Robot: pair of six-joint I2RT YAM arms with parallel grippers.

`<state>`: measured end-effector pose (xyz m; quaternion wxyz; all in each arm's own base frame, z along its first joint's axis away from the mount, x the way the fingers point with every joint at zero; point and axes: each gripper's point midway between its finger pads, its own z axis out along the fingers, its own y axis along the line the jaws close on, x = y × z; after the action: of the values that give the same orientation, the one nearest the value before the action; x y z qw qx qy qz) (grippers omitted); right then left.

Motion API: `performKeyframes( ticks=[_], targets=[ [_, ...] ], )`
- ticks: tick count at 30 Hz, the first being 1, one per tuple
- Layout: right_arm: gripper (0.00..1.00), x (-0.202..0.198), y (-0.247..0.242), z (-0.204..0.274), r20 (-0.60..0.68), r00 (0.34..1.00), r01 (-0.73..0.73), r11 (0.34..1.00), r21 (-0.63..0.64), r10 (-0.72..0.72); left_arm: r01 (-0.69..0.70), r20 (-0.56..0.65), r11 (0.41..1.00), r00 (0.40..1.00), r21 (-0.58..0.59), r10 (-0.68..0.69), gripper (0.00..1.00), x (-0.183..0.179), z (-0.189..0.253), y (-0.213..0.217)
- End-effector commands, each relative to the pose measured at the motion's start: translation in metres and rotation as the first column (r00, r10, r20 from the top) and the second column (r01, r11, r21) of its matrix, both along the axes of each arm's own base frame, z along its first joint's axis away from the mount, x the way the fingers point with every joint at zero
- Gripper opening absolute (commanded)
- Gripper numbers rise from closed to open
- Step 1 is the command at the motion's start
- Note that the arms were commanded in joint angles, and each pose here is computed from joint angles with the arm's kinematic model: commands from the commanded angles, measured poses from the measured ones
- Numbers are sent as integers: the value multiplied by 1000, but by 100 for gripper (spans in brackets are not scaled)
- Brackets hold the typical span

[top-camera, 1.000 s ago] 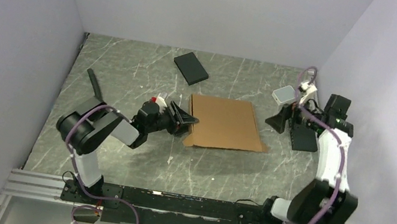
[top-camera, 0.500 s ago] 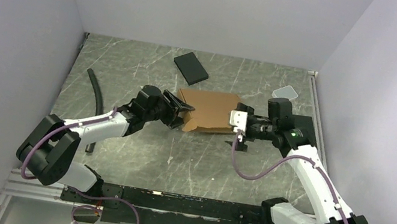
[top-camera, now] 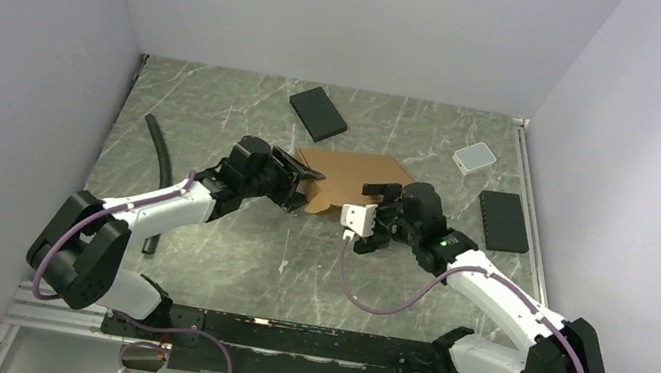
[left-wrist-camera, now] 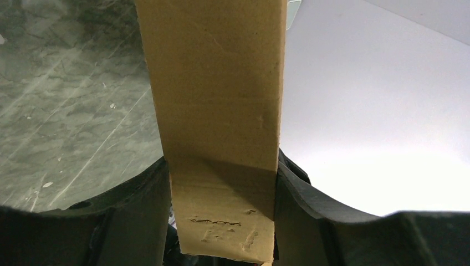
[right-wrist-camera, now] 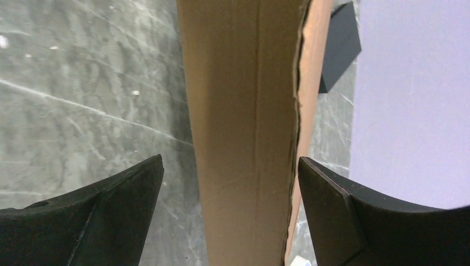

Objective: Fold the paper box

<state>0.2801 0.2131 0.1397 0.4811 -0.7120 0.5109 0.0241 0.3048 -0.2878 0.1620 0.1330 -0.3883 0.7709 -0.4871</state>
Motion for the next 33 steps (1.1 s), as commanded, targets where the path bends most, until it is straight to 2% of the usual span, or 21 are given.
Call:
performKeyframes(
  ticks=[1,5,8,10,12,14,16,19,21,22,25,28,30,31,33],
  targets=[
    [93,26,8,21,193,978,67,996,52,-76,9,24,997,1000,-75,-7,5,2,32,-7],
    [79,28,11,20,237,968,74,995,61,-86,20,32,996,999,-92,-18,7,1,36,-9],
    [60,29,11,24,235,967,81,994,74,-97,24,41,995,999,-101,-20,12,1,39,-9],
    [48,28,11,26,228,968,87,993,81,-103,23,48,994,999,-104,-18,24,-1,41,-8],
    [40,27,11,30,214,971,91,991,96,-110,26,62,995,998,-101,-19,36,-2,44,-7],
    [38,25,12,32,184,976,94,990,109,-113,33,94,996,995,-87,-24,54,-3,52,-4],
    [35,24,13,39,150,981,104,984,144,-126,28,135,998,991,-61,-20,68,-4,61,3],
    [34,20,15,52,70,988,119,971,206,-136,-4,204,1000,979,31,-2,90,-7,75,22],
    [32,17,18,66,17,991,124,959,254,-133,-38,265,993,964,114,6,99,-10,84,42],
    [32,16,17,73,-20,990,137,952,274,-137,-59,299,986,954,155,10,99,-12,89,52],
    [32,13,19,88,-142,982,166,927,336,-124,-117,462,956,886,269,-21,100,-20,113,81],
    [32,10,21,104,-307,947,221,887,406,-96,-164,630,913,767,374,-120,99,-36,136,103],
    [32,11,20,118,-426,902,278,846,456,-66,-181,716,891,670,416,-199,99,-49,144,110],
    [31,12,19,124,-510,859,334,813,477,-54,-190,755,891,618,413,-219,99,-58,151,113],
    [31,15,18,133,-639,769,411,770,488,-6,-195,767,885,597,424,-236,100,-64,143,117]
  ],
)
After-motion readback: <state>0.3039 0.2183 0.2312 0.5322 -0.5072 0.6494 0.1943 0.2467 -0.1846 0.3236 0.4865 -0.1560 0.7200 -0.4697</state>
